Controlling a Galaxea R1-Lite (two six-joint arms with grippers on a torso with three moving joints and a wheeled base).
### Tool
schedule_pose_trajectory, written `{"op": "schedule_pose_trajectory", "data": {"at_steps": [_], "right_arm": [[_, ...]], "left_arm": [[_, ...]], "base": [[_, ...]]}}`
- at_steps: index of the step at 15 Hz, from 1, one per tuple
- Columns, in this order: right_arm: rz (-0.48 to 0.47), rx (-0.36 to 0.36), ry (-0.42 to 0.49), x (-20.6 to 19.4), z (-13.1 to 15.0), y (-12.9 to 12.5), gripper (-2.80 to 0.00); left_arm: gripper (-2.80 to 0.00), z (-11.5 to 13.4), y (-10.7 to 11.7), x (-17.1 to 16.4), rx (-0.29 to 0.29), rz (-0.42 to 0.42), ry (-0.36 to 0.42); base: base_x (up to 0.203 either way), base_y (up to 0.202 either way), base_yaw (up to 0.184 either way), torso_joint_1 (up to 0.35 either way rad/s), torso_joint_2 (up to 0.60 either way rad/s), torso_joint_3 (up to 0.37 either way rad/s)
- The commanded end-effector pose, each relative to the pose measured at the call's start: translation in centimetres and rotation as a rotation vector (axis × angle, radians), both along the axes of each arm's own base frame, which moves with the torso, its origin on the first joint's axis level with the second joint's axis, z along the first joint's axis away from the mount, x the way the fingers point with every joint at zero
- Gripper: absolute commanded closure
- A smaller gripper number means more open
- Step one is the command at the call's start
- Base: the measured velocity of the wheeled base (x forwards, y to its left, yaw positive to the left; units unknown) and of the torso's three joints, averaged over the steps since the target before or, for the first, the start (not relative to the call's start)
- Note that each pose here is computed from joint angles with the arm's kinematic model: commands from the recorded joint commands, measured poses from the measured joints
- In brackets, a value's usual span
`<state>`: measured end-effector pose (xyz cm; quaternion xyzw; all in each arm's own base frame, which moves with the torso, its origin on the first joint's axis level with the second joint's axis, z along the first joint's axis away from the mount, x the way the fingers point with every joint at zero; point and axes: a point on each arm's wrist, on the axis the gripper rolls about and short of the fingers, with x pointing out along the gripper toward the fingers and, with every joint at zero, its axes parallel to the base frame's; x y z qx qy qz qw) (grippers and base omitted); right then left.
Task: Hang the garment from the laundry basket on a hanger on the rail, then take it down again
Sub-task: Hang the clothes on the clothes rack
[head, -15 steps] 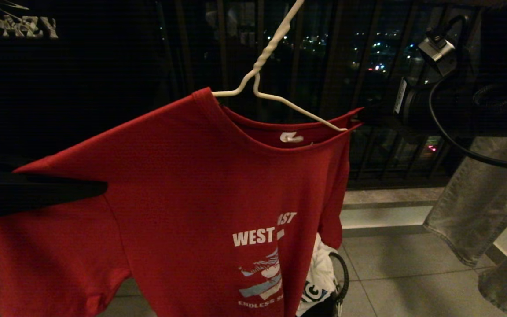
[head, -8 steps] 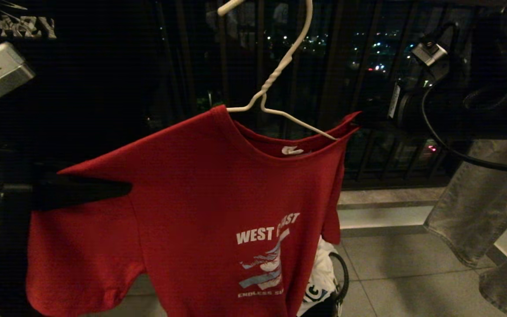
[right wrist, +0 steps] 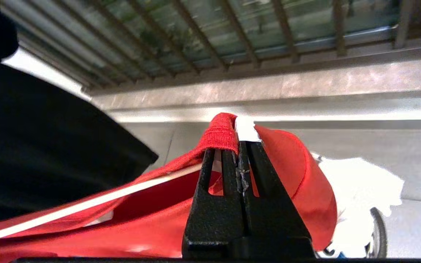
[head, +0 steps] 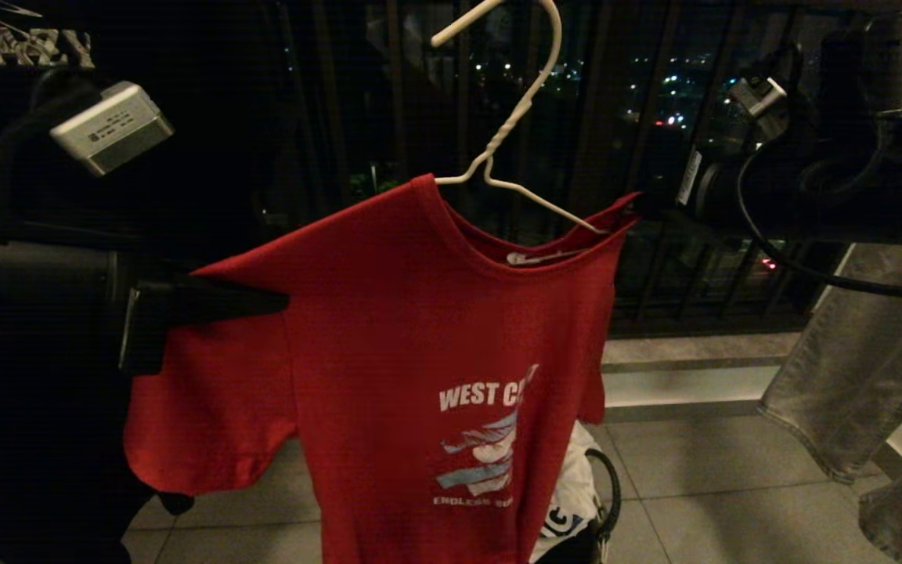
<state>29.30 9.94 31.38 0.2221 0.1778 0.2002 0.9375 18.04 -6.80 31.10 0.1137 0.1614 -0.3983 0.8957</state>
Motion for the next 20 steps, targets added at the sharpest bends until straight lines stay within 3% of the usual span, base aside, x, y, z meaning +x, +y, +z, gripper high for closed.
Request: {"op": "schedule_pose_trajectory", "data": {"at_steps": [1, 10, 13, 16, 20], "right_arm": [[-0.011, 0.003, -0.004, 0.0, 0.1, -0.3, 0.0], [-0.031, 0.029, -0.041, 0.6, 0.2, -0.5, 0.0], [-0.031, 0.029, -0.036, 0.8, 0.0, -0.4, 0.0], [-0.031, 0.03, -0.036, 0.9, 0.0, -0.4, 0.0], [-0.039, 0.095, -0.049, 0.8, 0.6, -0.3, 0.0]], "left_arm": [[0.0, -0.7, -0.4, 1.2, 0.012, -0.003, 0.034], [0.0, -3.4, -2.1, 6.8, -0.014, 0.006, 0.046], [0.0, -4.8, -2.7, 8.3, -0.075, 0.023, 0.031], [0.0, -6.2, -3.3, 9.6, -0.194, 0.048, 0.006], [0.0, -8.8, -4.5, 10.2, -0.224, 0.028, 0.028]], "base": [[0.0, 0.0, 0.0, 0.0, 0.0, 0.0], [0.0, 0.0, 0.0, 0.0, 0.0, 0.0], [0.0, 0.0, 0.0, 0.0, 0.0, 0.0], [0.0, 0.0, 0.0, 0.0, 0.0, 0.0], [0.0, 0.0, 0.0, 0.0, 0.0, 0.0]]}}
